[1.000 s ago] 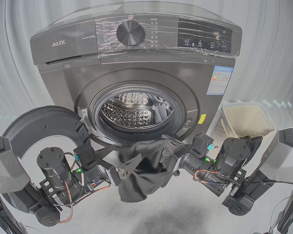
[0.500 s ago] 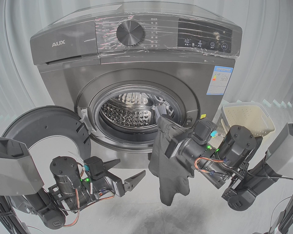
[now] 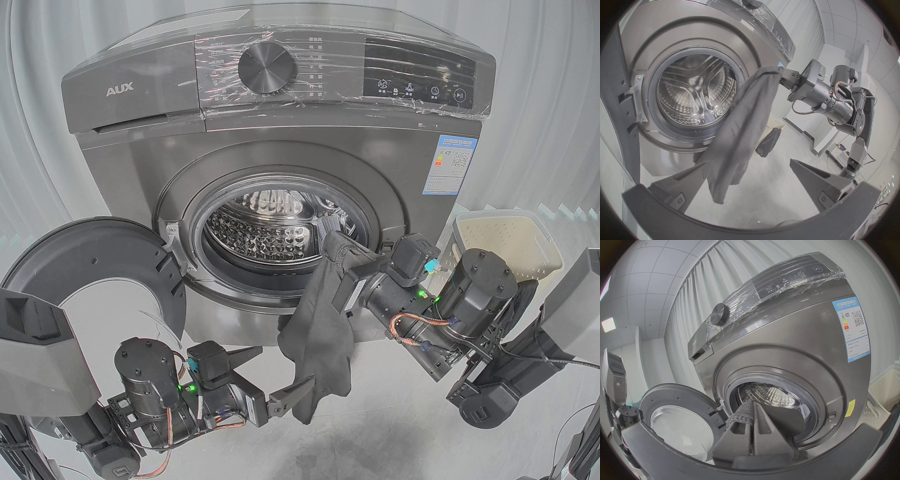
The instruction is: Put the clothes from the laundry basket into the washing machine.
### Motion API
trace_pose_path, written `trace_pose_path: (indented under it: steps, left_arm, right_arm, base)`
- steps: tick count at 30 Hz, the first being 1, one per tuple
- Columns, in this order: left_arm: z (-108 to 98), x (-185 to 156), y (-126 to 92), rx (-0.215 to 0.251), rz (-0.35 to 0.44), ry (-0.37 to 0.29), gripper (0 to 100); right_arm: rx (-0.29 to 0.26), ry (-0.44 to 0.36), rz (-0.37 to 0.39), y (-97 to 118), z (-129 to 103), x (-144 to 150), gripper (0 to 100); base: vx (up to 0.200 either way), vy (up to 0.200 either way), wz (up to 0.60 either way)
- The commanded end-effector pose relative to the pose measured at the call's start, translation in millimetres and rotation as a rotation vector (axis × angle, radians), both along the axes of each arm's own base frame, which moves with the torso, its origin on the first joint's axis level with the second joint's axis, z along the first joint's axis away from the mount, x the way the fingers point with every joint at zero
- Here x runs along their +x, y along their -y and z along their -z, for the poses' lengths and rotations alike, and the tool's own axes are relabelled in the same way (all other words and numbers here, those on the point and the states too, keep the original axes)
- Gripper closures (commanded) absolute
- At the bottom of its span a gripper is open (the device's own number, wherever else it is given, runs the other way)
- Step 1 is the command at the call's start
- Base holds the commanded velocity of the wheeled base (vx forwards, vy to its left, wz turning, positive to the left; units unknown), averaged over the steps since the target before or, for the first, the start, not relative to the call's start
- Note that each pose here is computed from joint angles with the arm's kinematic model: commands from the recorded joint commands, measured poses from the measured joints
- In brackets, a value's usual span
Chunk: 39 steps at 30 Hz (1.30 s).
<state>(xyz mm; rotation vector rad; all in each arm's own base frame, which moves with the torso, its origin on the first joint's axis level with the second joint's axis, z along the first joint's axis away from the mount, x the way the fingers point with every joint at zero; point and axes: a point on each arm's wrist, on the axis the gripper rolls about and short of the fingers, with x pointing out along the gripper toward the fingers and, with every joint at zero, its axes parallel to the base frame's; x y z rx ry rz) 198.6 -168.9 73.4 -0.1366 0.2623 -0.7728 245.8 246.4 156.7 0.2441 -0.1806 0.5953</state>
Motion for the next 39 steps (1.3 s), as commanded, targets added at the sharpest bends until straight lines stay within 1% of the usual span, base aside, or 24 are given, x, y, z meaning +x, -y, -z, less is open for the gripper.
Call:
trace_pose_path:
  steps: [1,2,3,8,12,13,15,16,18,22,25,32,34,36,37,38,39]
  left_arm:
    - [3,-1,7,0.003,0.02,-0.004,0]
    - [3,-1,7,0.003,0.02,-0.004,0]
    - [4,0,9,0.003,0.025,-0.001,0]
    - [11,5,16,0.015,0.035,-0.013,0]
    - [22,14,25,0.035,0.039,-0.016,0]
    - [22,14,25,0.035,0.039,-0.016,0]
    - [31,22,33,0.044,0.04,-0.016,0]
    - [32,23,34,0.048,0.038,-0.017,0]
    - [41,31,41,0.053,0.029,-0.018,0]
    - [49,46,50,0.053,0.006,0.005,0]
    - [54,60,57,0.042,-0.021,0.03,0]
    - [62,72,67,0.031,-0.031,0.044,0]
    - [65,76,68,0.031,-0.049,0.048,0]
    - [68,89,69,0.025,-0.12,0.067,0]
    - [69,93,68,0.023,-0.144,0.075,0]
    - [69,94,69,0.021,-0.15,0.076,0]
    - [68,98,66,0.018,-0.18,0.081,0]
  right_arm:
    - [0.0,-0.013,0.023,-5,0,0,100]
    - [0.0,-0.013,0.023,-5,0,0,100]
    - [-0.003,-0.026,0.053,-8,-1,1,100]
    - [-0.017,-0.055,0.086,-15,-3,1,100]
    - [-0.013,-0.055,0.084,-19,-6,1,100]
    - [-0.013,-0.055,0.084,-19,-6,1,100]
    - [-0.012,-0.059,0.085,-20,-4,2,100]
    - [-0.012,-0.059,0.084,-20,-4,2,100]
    - [-0.006,-0.064,0.1,-20,-4,2,100]
    - [0.0,-0.061,0.087,-22,-6,-3,100]
    - [0.0,-0.061,0.086,-22,-5,-3,100]
    - [0.003,-0.061,0.085,-23,-4,-3,100]
    - [0.003,-0.061,0.084,-23,-4,-3,100]
    - [0.005,-0.06,0.08,-24,-4,-4,100]
    - [0.005,-0.06,0.08,-23,-5,-5,100]
    - [0.005,-0.06,0.082,-23,-5,-4,100]
    - [0.007,-0.06,0.088,-21,-5,-3,100]
  base:
    - [0.0,0.0,0.0]
    - [0.0,0.0,0.0]
    - [0.0,0.0,0.0]
    - [0.0,0.0,0.0]
    - [0.0,0.0,0.0]
    - [0.0,0.0,0.0]
    - [0.0,0.0,0.0]
    - [0.0,0.0,0.0]
    - [0.0,0.0,0.0]
    - [0.0,0.0,0.0]
    - [0.0,0.0,0.0]
    - [0.0,0.0,0.0]
    - [0.0,0.0,0.0]
    - [0.0,0.0,0.0]
    - [0.0,0.0,0.0]
    - [0.0,0.0,0.0]
    - [0.0,0.0,0.0]
